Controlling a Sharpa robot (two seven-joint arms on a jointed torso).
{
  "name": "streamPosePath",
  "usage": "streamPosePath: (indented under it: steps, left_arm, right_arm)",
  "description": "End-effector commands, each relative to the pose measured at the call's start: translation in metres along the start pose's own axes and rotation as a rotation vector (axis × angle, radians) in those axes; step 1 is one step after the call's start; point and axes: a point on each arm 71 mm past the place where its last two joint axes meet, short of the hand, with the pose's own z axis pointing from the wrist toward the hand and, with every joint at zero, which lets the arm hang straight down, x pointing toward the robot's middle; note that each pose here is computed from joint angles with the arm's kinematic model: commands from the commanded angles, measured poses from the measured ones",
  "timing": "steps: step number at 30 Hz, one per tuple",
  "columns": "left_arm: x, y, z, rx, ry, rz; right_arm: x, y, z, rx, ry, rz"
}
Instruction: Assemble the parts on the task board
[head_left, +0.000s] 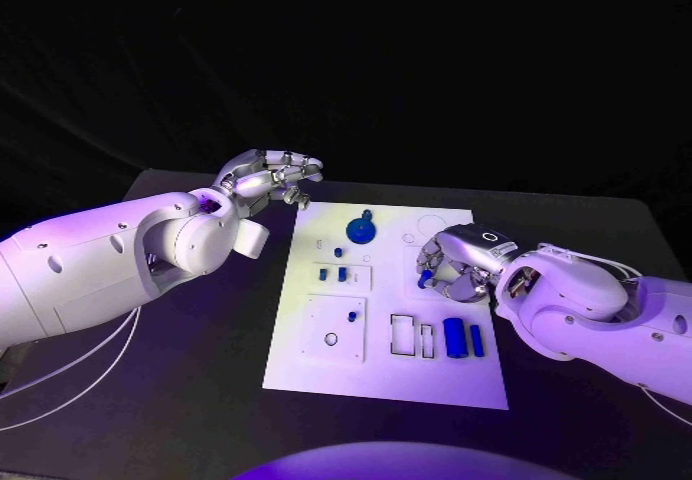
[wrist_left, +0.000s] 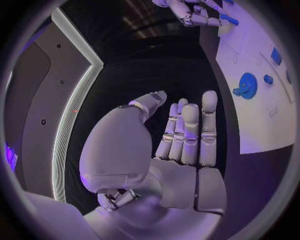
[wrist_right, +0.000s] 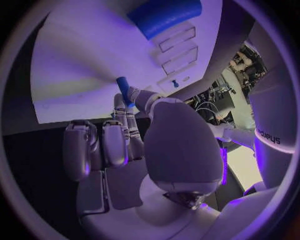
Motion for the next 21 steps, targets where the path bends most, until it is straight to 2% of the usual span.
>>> streamPosePath:
  steps: [1, 7, 10, 17, 21]
  left_arm:
    - [0.0012, -0.0003, 0.0005, 0.002, 0.015, -0.009]
    - [0.0013, 0.0006, 0.0014, 0.001, 0.015, -0.009]
    - [0.0018, 0.0012, 0.0019, 0.001, 0.016, -0.010]
    - [0.0026, 0.0027, 0.0028, -0.001, 0.017, -0.010]
    - [0.0035, 0.0036, 0.0036, -0.002, 0.019, -0.011]
  right_arm:
    - [-0.013, 0.006, -0.001, 0.002, -0.036, 0.029]
    - [-0.033, 0.024, -0.004, -0.042, -0.065, 0.063]
    - [-0.038, 0.039, -0.003, -0.083, -0.072, 0.078]
    - [-0.032, 0.075, 0.009, -0.196, -0.094, 0.090]
    - [-0.021, 0.096, 0.017, -0.258, -0.087, 0.101]
